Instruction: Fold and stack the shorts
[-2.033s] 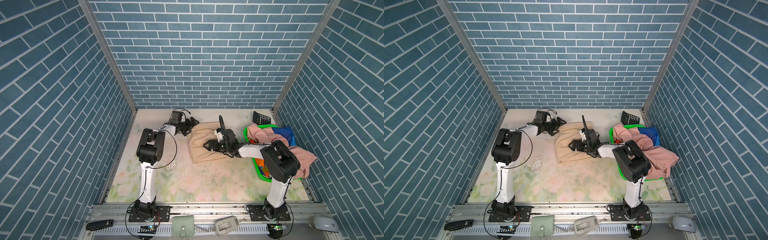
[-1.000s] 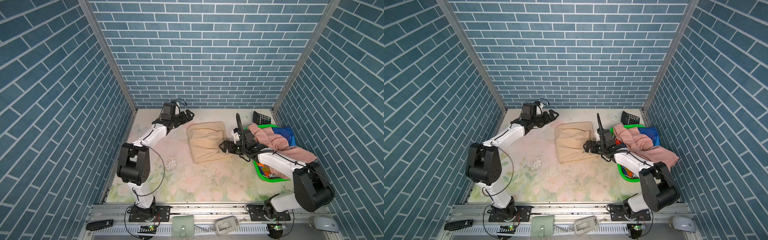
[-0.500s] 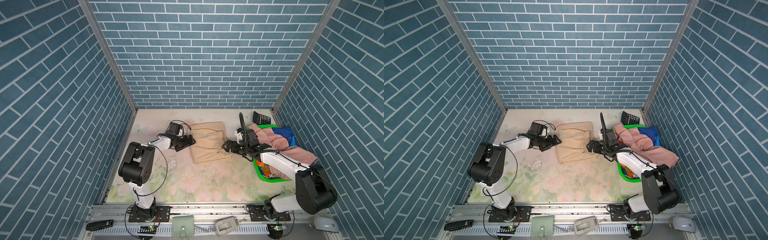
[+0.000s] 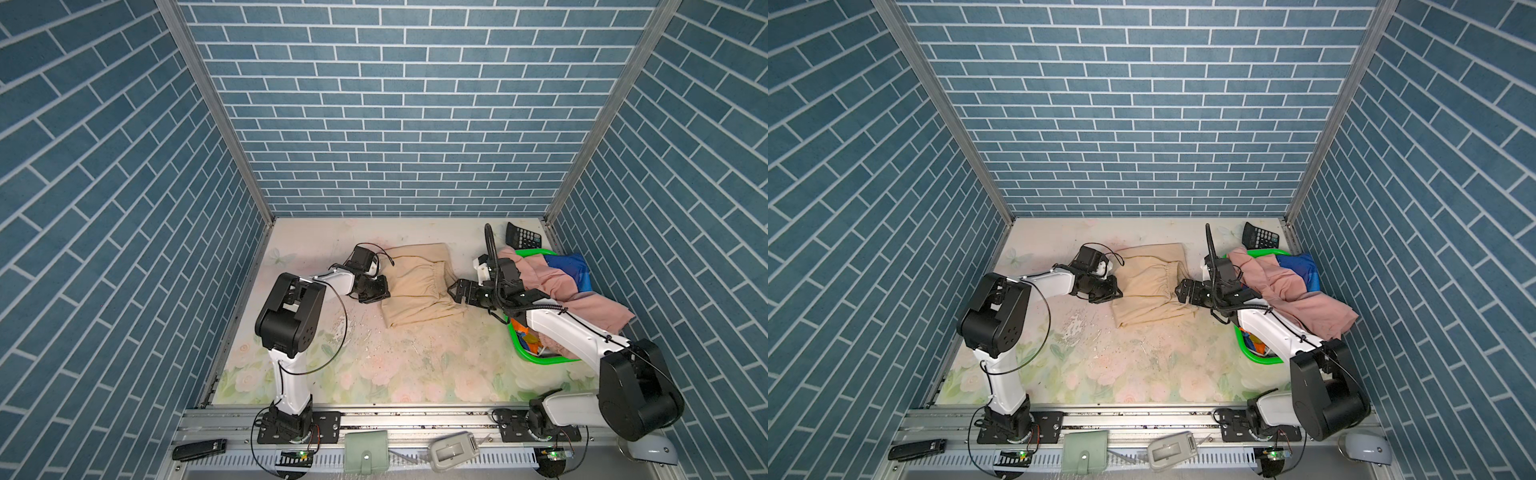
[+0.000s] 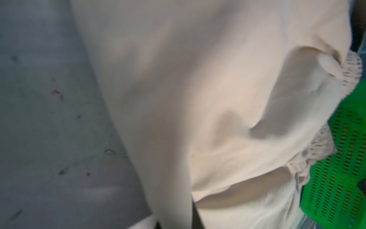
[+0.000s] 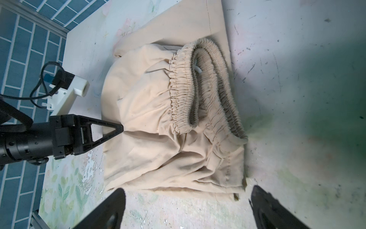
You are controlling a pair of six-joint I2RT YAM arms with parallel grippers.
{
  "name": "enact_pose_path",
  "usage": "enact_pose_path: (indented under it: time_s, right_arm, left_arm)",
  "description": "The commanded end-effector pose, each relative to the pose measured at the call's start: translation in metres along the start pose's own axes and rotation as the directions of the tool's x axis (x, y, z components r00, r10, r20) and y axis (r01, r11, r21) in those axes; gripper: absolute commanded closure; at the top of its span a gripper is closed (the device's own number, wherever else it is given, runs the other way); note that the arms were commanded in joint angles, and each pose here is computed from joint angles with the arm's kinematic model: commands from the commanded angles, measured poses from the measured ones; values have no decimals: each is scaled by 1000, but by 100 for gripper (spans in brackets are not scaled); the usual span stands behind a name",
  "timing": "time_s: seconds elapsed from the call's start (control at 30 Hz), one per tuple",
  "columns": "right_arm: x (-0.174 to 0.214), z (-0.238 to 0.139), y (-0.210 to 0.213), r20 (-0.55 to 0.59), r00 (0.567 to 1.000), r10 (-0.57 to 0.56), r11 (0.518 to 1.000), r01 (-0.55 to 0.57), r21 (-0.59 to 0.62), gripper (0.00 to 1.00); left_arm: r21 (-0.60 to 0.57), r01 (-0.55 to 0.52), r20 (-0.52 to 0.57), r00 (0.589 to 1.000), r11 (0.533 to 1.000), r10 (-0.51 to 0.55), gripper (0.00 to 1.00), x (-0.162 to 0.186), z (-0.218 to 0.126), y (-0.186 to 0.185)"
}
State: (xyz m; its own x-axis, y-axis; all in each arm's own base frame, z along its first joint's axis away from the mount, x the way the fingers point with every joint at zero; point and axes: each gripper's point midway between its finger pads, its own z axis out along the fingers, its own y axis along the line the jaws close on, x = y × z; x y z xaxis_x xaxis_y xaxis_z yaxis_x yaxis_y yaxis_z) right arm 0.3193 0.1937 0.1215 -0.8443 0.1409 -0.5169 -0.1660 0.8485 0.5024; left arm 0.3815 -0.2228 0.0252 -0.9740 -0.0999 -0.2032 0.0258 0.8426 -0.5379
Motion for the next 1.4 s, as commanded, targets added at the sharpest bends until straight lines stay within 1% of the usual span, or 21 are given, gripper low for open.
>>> enact_pose_path:
  time_s: [0.0,0.07,0.1,0.17,0.23,0.27,0.3,0.37,0.43,0.6,0.7,0.73,0.83,1.0,1.17,1.37]
  right_arm:
    - [2,-4,5,2,1000,-25,999,25,-24,1]
    - [3,-2,12,-3,999,-40,998,40,-41,1]
    - [3,0,14,-5,999,-46,998,45,-41,1]
    - [4,6,21,-9,998,-61,997,60,-45,1]
    - [4,13,31,-13,997,-73,995,72,-66,1]
    - [5,18,38,-22,996,-83,994,81,-79,1]
    - [6,22,44,-28,995,-94,992,91,-87,1]
    - [7,30,61,-41,991,-126,987,121,-108,1]
    - [10,38,74,-53,987,-149,982,142,-129,1]
    - [8,56,109,-67,983,-174,967,157,-201,1]
    - [8,68,123,-82,980,-184,960,161,-228,1]
    - [7,71,128,-84,979,-185,958,161,-236,1]
    - [5,80,142,-92,977,-192,951,163,-261,1]
    - [-4,93,159,-90,975,-202,942,168,-291,1]
    - [-5,105,167,-101,975,-197,937,157,-311,1]
    - [-4,110,164,-109,975,-194,941,154,-302,1]
  left_arm:
    - [-167,-75,-67,996,983,65,100,-2,-14,20]
    - [-316,-131,-101,989,940,104,100,-16,-35,40]
    - [-375,-140,-110,988,916,106,100,-23,-45,50]
    - [-488,-114,-102,992,865,73,100,-39,-70,77]
    - [-550,-69,-73,997,832,34,100,-56,-91,98]
    - [-589,-58,-60,998,806,29,100,-65,-102,110]
    - [-625,-59,-53,998,778,32,100,-72,-111,121]
    - [-733,-67,-56,998,677,39,100,-91,-136,154]
    - [-792,-59,-59,998,608,20,100,-107,-157,182]
    - [-844,-2,2,1000,536,6,100,-147,-192,235]
    - [-879,27,44,999,476,24,100,-166,-215,259]
    - [-886,42,64,997,463,33,100,-172,-223,266]
    - [-892,91,127,990,444,53,100,-187,-241,284]
    - [-875,164,194,981,456,20,100,-201,-248,306]
    - [-874,176,207,978,453,20,100,-209,-238,317]
    - [-894,182,189,982,410,-25,100,-199,-234,336]
